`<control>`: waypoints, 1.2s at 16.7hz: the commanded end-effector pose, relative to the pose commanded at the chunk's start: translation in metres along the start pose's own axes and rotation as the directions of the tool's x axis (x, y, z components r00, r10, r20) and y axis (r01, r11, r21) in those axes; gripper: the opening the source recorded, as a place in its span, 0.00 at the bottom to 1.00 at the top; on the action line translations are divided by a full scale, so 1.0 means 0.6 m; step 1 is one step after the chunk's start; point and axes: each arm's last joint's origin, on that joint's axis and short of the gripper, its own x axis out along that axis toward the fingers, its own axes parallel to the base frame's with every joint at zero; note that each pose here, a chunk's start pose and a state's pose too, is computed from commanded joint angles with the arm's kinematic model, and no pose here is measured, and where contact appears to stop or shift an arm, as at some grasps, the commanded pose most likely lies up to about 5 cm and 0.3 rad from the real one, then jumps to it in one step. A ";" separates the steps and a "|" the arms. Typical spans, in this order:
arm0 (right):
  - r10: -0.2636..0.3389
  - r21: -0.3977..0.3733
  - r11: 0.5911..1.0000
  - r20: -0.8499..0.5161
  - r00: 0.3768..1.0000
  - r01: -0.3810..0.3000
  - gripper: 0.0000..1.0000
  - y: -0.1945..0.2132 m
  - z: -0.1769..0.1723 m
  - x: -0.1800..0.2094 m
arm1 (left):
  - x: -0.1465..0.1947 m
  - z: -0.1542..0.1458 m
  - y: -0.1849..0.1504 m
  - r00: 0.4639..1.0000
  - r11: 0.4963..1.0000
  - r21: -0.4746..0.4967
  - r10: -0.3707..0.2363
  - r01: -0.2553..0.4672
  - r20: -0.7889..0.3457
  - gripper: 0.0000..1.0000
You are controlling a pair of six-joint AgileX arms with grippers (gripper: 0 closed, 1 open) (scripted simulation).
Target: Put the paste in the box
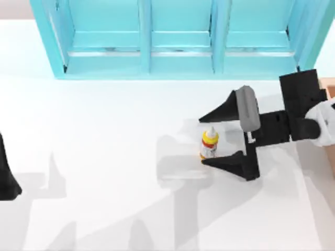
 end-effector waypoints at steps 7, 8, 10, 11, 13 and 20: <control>0.000 0.000 1.000 0.000 1.000 0.000 1.00 0.007 -0.012 0.032 | 0.000 0.000 0.000 1.000 1.000 0.000 0.000 0.000 0.000 1.00; 0.000 0.000 1.000 0.000 1.000 0.000 1.00 0.007 -0.012 0.032 | 0.000 0.000 0.000 1.000 1.000 0.000 0.000 0.000 0.000 1.00; 0.000 0.000 1.000 0.000 1.000 0.000 0.92 0.007 -0.012 0.032 | 0.000 0.000 0.000 1.000 1.000 0.000 0.000 0.000 0.000 1.00; 0.000 0.000 1.000 0.000 1.000 0.000 0.85 0.007 -0.012 0.032 | 0.000 0.000 0.000 1.000 1.000 0.000 0.000 0.000 0.000 1.00; 0.000 0.000 1.000 0.000 1.000 0.000 0.70 0.007 -0.012 0.032 | 0.000 0.000 0.000 1.000 1.000 0.000 0.000 0.000 0.000 1.00; 0.000 0.000 1.000 0.000 1.000 0.000 0.17 0.007 -0.012 0.032 | 0.000 0.000 0.000 1.000 1.000 0.000 0.000 0.000 0.000 1.00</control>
